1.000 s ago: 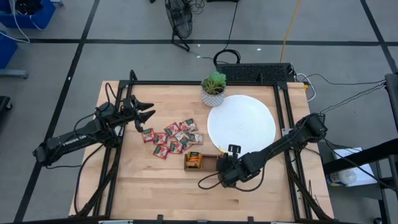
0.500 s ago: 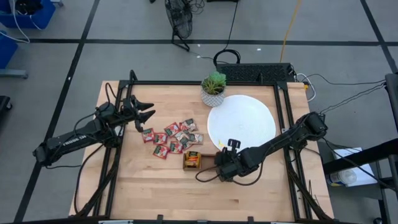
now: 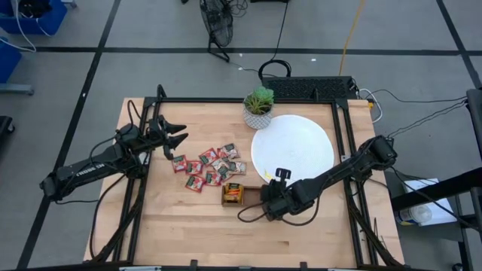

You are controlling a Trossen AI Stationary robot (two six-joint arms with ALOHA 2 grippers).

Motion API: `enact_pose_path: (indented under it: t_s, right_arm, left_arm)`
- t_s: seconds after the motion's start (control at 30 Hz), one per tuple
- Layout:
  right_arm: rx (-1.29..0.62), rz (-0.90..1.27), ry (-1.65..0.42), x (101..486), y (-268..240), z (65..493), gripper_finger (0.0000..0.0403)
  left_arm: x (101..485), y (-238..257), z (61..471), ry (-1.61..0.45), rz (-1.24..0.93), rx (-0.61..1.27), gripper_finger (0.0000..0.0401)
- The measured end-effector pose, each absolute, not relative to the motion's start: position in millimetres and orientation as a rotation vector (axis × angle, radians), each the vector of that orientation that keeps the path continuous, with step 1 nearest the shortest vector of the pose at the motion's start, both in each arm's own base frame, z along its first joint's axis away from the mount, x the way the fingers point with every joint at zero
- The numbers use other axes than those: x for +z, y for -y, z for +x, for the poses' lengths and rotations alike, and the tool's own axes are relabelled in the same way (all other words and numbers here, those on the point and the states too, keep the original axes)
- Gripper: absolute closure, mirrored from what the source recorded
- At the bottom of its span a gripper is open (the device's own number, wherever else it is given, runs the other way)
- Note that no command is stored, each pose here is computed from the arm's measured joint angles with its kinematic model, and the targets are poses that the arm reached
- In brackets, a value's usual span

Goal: Pick & Place Tea
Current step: Put the light brown tea bag into the right section of the wooden organizer

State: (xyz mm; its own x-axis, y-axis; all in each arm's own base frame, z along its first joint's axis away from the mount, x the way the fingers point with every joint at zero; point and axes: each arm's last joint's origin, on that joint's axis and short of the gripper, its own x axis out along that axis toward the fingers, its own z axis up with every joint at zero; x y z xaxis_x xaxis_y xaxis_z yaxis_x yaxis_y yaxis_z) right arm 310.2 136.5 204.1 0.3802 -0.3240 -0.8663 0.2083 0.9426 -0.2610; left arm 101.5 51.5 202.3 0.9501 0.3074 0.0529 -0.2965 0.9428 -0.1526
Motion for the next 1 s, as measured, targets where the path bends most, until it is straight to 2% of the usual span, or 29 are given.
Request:
enact_pose_path:
  t_s: [0.23, 0.47, 0.6, 0.77, 1.0]
  right_arm:
    - [-0.307, -0.137, -1.056, 219, -136, 311, 0.0396]
    - [-0.173, -0.136, -1.01, 250, -149, 323, 0.0402]
    - [-0.091, -0.094, -1.139, 226, -158, 330, 0.0403]
    - [-0.167, -0.093, -1.341, 189, -157, 329, 0.0403]
    - [-0.177, -0.087, -1.418, 173, -156, 331, 0.0403]
  left_arm:
    - [202, -51, 102, 0.077, -0.144, 0.308, 0.0219]
    - [202, -51, 102, 0.077, -0.144, 0.308, 0.0219]
    - [202, -52, 102, 0.076, -0.144, 0.308, 0.0219]
    - [202, -52, 102, 0.075, -0.144, 0.308, 0.0219]
    - [202, -52, 102, 0.076, -0.144, 0.308, 0.0219]
